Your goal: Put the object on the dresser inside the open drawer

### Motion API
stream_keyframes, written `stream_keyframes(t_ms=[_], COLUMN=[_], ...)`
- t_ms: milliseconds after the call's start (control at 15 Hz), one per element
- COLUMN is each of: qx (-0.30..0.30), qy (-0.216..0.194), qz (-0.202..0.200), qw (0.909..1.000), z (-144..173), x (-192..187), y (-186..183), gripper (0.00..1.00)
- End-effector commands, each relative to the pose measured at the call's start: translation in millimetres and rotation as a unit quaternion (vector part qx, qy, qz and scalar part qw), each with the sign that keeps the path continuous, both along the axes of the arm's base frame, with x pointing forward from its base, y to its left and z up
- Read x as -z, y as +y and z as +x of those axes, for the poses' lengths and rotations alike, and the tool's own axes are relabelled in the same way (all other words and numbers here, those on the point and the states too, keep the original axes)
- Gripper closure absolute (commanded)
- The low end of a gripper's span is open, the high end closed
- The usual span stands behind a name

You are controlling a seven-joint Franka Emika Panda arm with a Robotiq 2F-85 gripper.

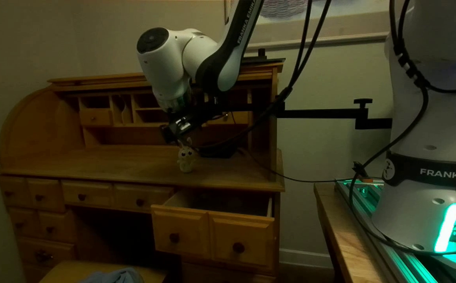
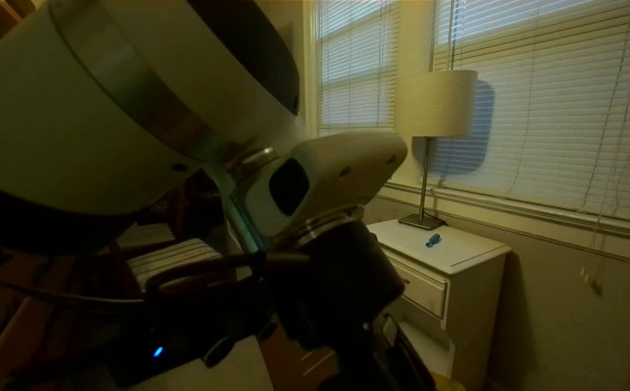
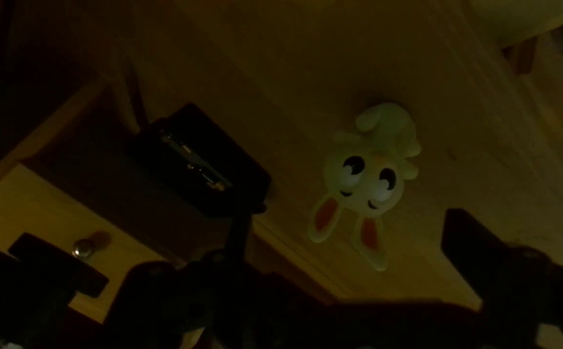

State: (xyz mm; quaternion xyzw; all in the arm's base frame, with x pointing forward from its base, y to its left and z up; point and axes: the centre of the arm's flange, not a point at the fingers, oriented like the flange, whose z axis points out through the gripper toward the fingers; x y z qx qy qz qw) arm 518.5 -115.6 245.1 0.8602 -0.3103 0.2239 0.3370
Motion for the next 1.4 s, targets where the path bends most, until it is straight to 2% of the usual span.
stream_keyframes(t_ms=[0,67,467,1067,1333], qx=[0.037,0.021,0.038,0.055,0.054], qy=[-0.04,-0.019,-0.03,-0.058,-0.075], qz=[-0.014,-0.002,-0.001,-0.001,-0.018], qw=[0.9984,0.9996,0.9989,0.9968,0.9956], z=[3,-1,1,21,30], x=[16,5,9,43,56], y=[-15,-8,-13,-21,-27], gripper=[0.0,0.0,0.0,0.0,0.0])
